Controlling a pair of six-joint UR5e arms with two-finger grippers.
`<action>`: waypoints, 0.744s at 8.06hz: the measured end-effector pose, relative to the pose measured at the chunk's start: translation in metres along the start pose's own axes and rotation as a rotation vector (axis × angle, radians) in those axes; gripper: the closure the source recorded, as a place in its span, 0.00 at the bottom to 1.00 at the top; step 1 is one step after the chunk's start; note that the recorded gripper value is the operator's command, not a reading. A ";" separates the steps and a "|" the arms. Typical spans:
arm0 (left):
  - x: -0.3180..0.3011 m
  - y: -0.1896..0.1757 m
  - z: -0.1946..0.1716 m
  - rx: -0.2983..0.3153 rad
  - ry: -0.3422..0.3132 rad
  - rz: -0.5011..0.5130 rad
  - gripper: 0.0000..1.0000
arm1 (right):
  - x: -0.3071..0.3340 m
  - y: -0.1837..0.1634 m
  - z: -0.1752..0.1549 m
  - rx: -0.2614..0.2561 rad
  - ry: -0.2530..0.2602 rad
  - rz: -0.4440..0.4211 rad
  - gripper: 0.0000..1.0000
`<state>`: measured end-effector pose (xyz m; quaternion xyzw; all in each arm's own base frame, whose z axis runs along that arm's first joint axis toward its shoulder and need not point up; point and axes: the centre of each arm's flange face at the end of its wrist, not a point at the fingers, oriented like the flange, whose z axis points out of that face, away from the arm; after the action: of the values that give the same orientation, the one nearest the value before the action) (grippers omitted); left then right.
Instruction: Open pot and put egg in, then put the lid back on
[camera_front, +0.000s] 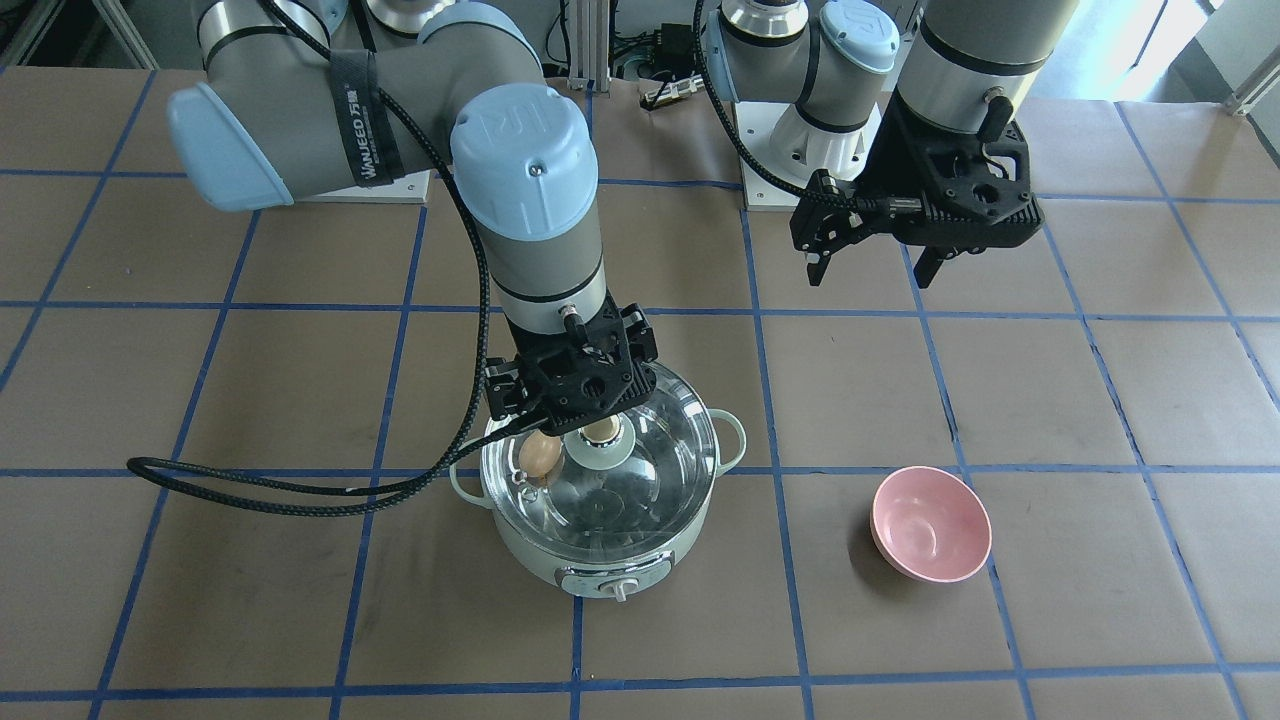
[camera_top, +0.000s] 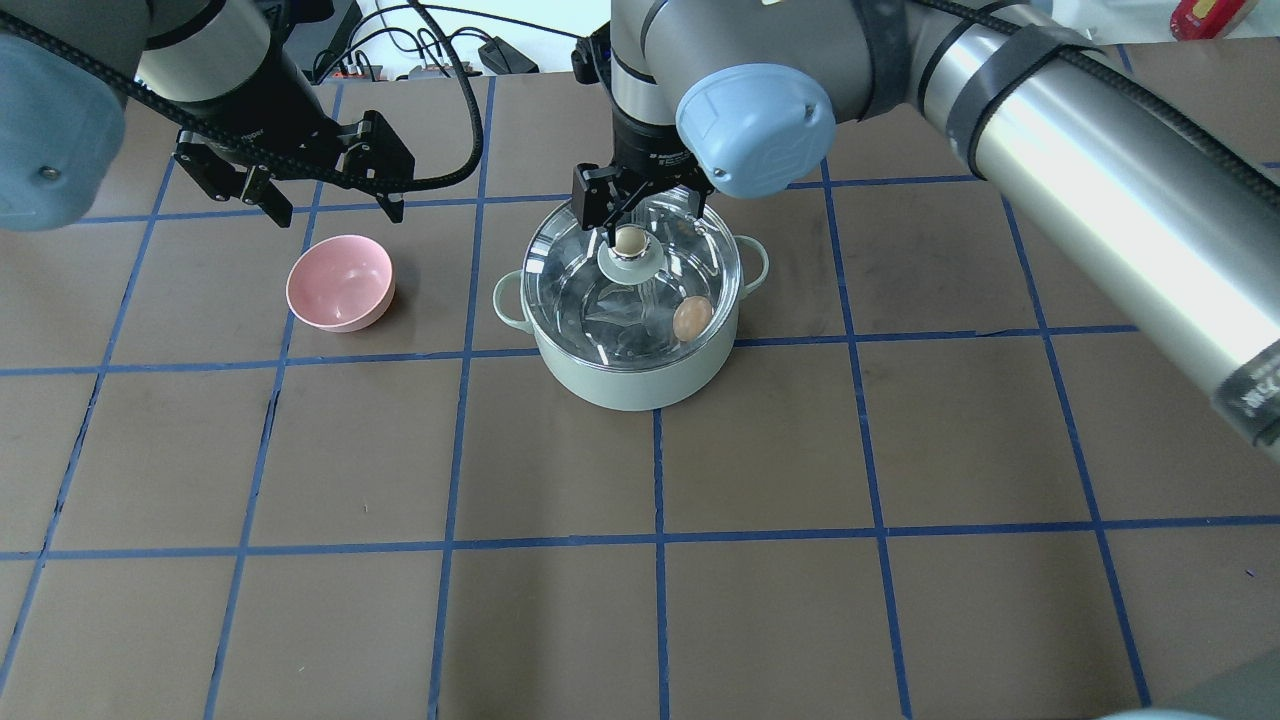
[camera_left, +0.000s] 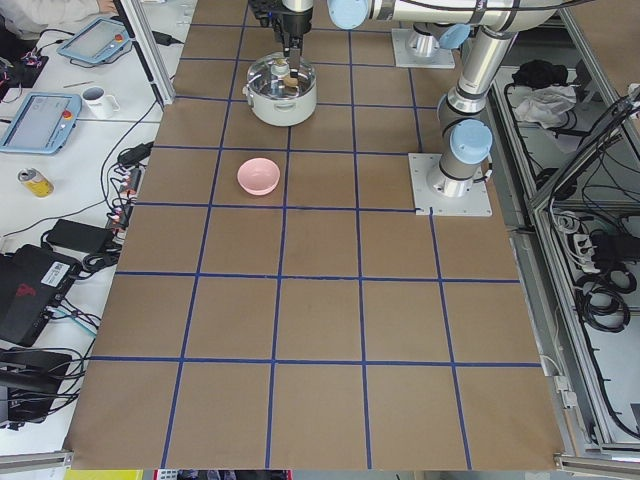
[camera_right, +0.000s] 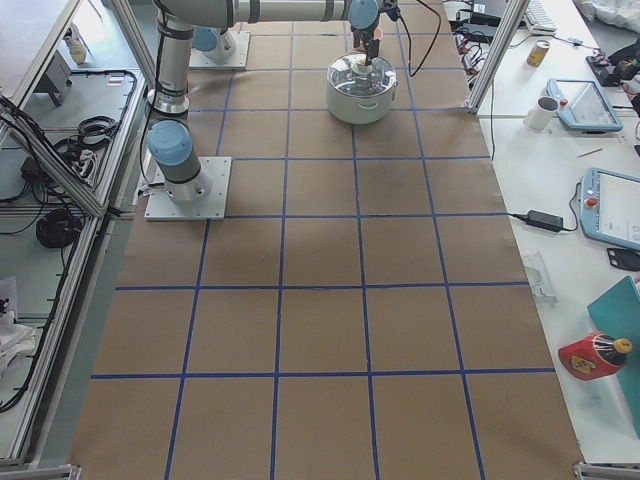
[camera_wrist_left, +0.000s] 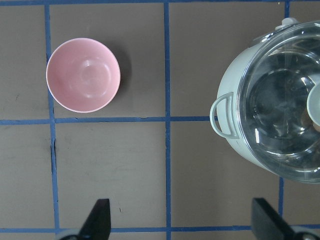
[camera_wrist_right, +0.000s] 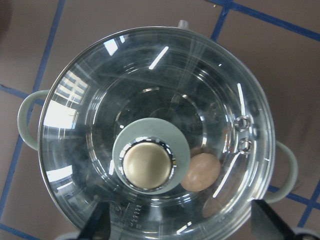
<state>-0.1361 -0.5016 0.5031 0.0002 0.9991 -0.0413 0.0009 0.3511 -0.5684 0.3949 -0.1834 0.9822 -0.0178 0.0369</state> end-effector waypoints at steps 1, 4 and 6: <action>0.000 0.000 0.001 -0.001 0.000 -0.001 0.00 | 0.017 0.007 -0.020 0.012 0.020 0.035 0.00; -0.001 -0.001 0.002 -0.003 0.000 -0.005 0.00 | 0.108 0.038 -0.065 -0.013 0.070 0.209 0.00; -0.001 -0.002 0.001 0.005 0.000 -0.004 0.00 | 0.174 0.057 -0.075 -0.027 0.093 0.308 0.00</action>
<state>-0.1349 -0.5038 0.5021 -0.0019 0.9990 -0.0438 0.0008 0.1624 -0.5765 0.4553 -0.0302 0.9995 -0.0074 -0.0089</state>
